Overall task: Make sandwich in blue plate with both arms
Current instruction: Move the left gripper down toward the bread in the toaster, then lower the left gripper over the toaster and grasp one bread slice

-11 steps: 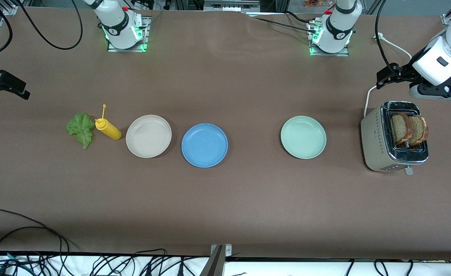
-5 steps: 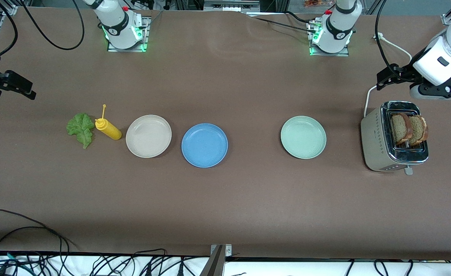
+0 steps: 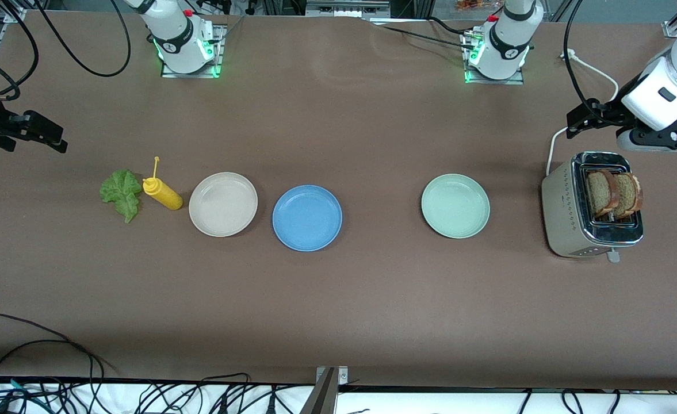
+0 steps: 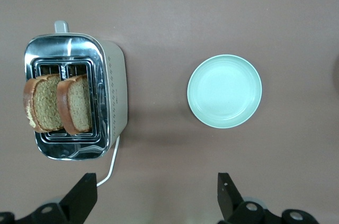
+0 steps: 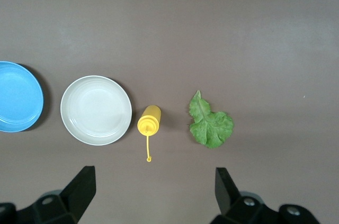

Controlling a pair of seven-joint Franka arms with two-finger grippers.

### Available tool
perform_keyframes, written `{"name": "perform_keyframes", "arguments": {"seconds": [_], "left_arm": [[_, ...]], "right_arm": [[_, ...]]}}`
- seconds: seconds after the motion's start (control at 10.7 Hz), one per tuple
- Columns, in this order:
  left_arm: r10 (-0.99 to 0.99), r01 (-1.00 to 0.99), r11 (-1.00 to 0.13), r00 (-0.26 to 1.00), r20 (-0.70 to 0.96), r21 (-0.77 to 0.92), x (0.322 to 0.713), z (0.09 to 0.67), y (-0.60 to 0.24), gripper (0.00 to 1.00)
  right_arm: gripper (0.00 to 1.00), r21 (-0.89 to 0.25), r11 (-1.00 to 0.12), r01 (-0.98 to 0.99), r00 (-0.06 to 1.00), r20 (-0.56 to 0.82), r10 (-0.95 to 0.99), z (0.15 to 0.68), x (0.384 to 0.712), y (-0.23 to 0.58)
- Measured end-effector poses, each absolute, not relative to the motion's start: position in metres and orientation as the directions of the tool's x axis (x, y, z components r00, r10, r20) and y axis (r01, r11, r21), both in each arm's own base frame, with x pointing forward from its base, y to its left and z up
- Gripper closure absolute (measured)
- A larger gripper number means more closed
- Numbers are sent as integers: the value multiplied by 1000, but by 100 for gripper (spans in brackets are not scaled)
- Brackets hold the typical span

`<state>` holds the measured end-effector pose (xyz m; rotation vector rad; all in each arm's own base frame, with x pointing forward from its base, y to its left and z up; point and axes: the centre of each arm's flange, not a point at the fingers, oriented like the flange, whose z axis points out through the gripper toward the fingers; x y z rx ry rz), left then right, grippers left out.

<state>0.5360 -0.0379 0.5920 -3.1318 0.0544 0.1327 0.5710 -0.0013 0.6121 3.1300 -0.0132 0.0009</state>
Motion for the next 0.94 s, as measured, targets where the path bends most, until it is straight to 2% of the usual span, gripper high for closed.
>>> {"name": "perform_keyframes", "arguments": {"seconds": [0.47,0.94], "left_arm": [[1,1,-1000,995,-104,-2,549,566,-18,0],[2,0,-1000,996,-94,-23,577,524,23,0]], "right_arm": [[0,12,-1000,-5,1000,1,-5,612,571,0],[0,12,-1000,-4,1000,1,-4,612,571,1]]}}
